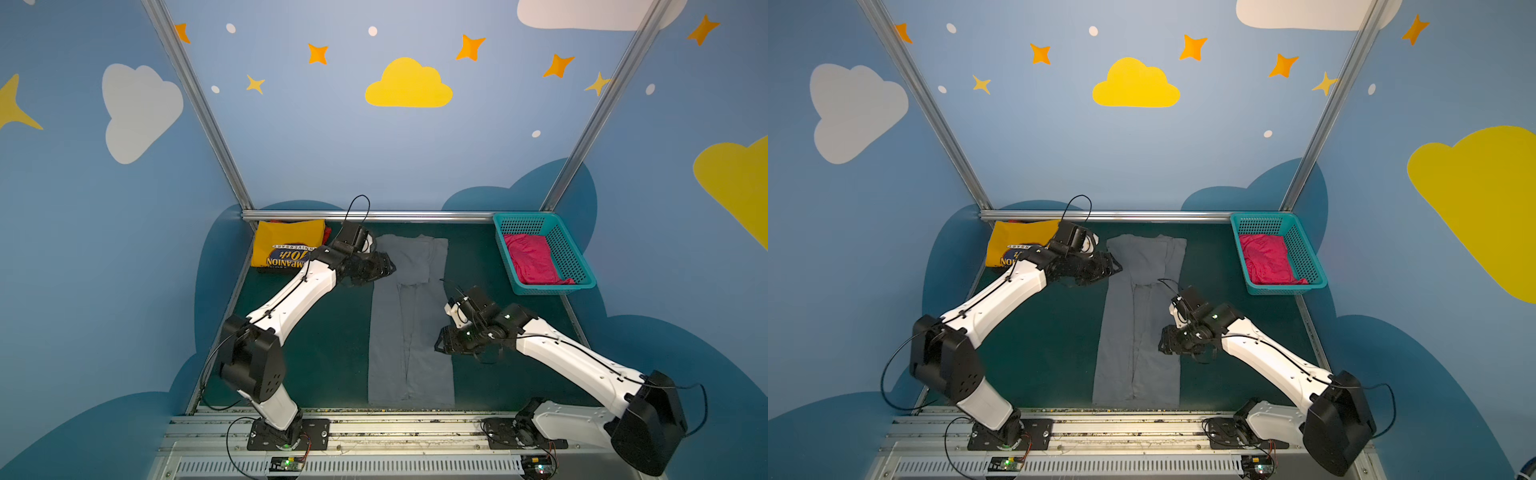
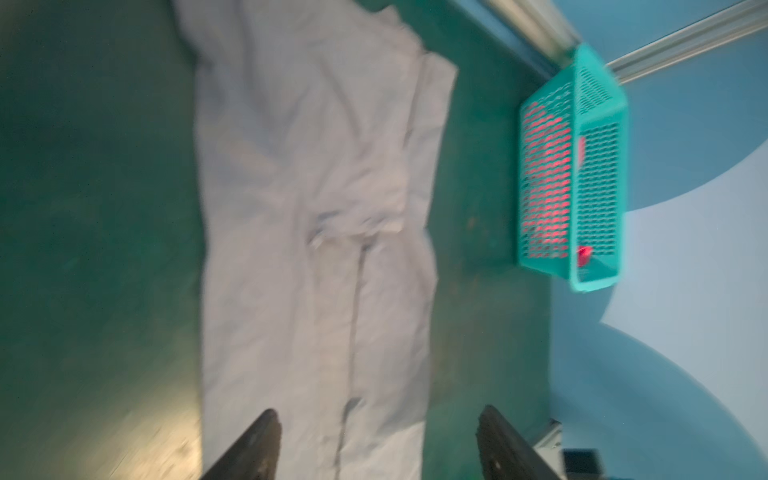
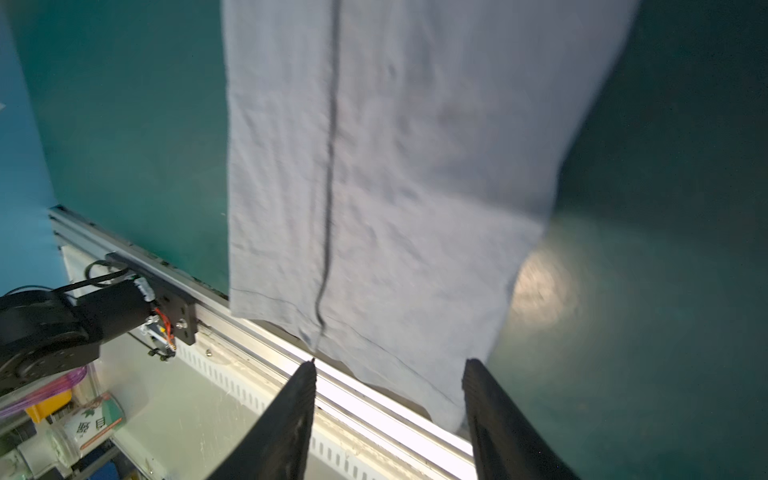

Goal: Fold and stack the t-shirts

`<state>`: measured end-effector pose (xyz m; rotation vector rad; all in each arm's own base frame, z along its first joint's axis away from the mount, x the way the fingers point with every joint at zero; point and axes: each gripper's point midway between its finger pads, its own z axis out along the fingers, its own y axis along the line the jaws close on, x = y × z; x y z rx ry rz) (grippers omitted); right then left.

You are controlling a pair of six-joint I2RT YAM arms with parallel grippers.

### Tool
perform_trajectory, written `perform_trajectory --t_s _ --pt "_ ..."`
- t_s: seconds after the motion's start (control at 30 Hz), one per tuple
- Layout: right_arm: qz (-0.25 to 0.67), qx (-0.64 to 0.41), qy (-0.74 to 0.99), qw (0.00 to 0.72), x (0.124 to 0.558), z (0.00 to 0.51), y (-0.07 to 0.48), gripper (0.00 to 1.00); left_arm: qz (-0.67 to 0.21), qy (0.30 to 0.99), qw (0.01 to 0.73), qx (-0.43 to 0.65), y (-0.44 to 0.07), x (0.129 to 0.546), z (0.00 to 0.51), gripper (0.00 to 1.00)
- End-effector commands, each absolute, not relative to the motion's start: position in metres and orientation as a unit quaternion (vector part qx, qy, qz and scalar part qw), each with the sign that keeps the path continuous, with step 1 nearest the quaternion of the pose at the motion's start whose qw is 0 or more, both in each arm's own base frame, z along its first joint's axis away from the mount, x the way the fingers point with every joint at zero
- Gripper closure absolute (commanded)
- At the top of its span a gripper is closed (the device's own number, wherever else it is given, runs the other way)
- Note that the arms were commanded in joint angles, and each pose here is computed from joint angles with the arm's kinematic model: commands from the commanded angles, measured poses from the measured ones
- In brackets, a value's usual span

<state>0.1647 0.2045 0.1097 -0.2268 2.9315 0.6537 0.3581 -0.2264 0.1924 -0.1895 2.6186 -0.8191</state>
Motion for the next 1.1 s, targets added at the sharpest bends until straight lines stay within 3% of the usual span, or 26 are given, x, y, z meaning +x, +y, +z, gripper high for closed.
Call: perform_trajectory --t_s 0.0,0.17,0.37,0.7,1.07 --pt "0.183 -0.036 0.981 0.047 0.148 0.092 0.180 0.39 -0.248 0.953 0.163 -0.066 -0.209 0.306 0.169 0.21" --pt "0.160 -0.004 0.987 0.015 0.116 0.064 0.153 0.39 -0.196 0.972 0.098 -0.086 -0.190 0.224 0.121 0.17" --pt "0.176 0.015 0.984 -0.014 0.094 0.040 0.150 0.45 -0.192 0.971 0.060 -0.128 -0.177 0.170 0.077 0.17" --pt "0.180 0.002 0.983 -0.024 0.083 0.030 0.165 0.46 -0.171 0.978 0.015 -0.116 -0.185 0.130 0.047 0.20" --pt "0.154 -0.022 0.986 -0.059 0.073 0.015 0.175 0.46 -0.142 0.985 -0.018 -0.096 -0.197 0.116 0.021 0.30"
